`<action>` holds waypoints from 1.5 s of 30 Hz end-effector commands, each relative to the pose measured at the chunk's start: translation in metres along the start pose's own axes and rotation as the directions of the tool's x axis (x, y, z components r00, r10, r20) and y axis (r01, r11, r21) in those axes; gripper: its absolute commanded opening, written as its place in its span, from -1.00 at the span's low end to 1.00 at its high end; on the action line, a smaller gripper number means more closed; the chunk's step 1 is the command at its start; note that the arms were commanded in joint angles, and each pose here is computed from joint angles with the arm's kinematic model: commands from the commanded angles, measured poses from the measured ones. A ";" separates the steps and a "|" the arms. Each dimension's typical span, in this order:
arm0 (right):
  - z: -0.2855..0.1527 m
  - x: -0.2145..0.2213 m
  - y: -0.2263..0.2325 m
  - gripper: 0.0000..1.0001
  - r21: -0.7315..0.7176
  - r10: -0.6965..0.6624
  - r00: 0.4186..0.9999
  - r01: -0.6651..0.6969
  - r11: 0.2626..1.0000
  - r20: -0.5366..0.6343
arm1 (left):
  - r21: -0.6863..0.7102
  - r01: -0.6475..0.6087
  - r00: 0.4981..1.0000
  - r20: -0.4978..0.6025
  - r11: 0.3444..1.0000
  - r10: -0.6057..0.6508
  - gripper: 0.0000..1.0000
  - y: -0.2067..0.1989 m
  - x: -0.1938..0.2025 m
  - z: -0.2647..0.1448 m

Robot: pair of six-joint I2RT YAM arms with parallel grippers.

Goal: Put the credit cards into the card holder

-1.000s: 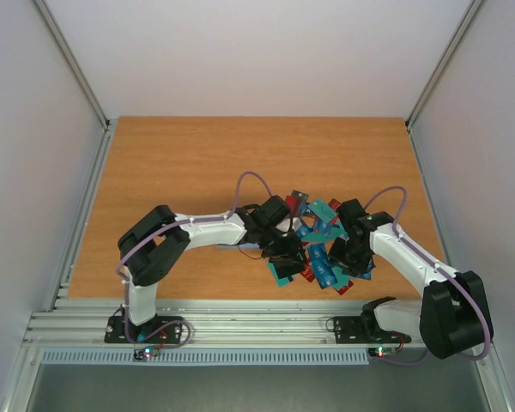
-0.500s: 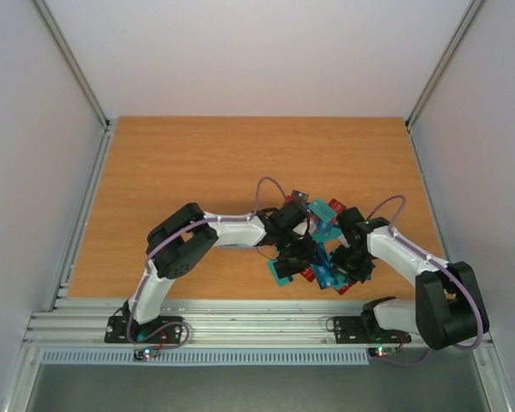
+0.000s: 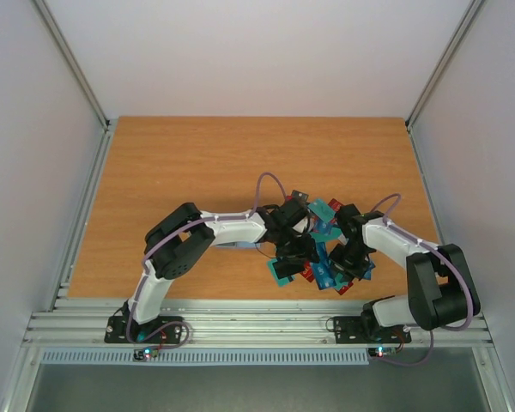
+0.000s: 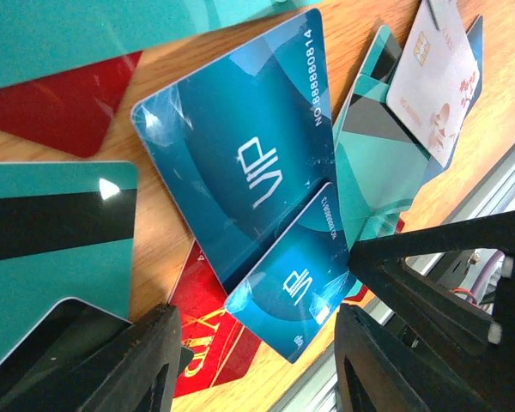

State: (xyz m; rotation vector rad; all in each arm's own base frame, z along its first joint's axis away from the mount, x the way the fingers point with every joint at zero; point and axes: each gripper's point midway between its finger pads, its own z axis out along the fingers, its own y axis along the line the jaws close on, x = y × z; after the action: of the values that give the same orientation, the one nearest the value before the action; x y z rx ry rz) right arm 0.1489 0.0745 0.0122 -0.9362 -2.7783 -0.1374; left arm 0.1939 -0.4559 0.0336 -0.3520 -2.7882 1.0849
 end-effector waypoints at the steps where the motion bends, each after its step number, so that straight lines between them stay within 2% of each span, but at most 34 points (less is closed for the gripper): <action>1: 0.019 0.000 0.008 -0.60 -0.032 0.019 0.999 -0.020 0.999 -0.044 | -0.005 -0.008 1.000 -0.012 1.000 0.008 0.03 0.004 0.002 0.008; 8: 0.024 0.003 0.012 -0.64 -0.043 0.013 0.997 -0.016 0.999 -0.072 | 0.082 -0.007 1.000 -0.024 0.997 0.009 0.03 -0.004 -0.002 0.020; 17: 0.028 0.004 0.015 -0.66 -0.058 0.015 0.996 -0.021 0.998 -0.092 | 0.107 -0.018 0.999 -0.030 0.994 0.022 0.01 -0.007 0.001 0.019; 27: 0.029 0.002 0.023 -0.66 -0.090 0.015 0.995 -0.023 0.996 -0.096 | 0.231 -0.094 0.995 0.007 0.968 0.095 -0.21 -0.028 0.003 0.007; 40: 0.032 0.004 0.031 -0.67 -0.123 -0.009 0.993 -0.006 0.992 -0.122 | 0.263 -0.112 0.993 0.008 0.958 0.114 -0.35 -0.032 0.005 0.005; 44: 0.032 0.004 0.032 -0.67 -0.124 -0.012 0.992 -0.003 0.992 -0.124 | 0.233 -0.119 0.993 0.013 0.965 0.119 -0.48 -0.029 0.005 0.002; 45: 0.033 0.004 0.032 -0.67 -0.122 -0.013 0.992 -0.003 0.993 -0.124 | 0.223 -0.121 0.993 0.016 0.967 0.120 -0.58 -0.028 0.005 0.002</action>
State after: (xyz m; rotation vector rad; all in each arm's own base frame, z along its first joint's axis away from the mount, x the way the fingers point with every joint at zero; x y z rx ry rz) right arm 0.1424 0.1059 0.0104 -0.9424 -2.5814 -0.3234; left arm 0.1836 -0.4727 0.0340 -0.4367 -2.6258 1.3628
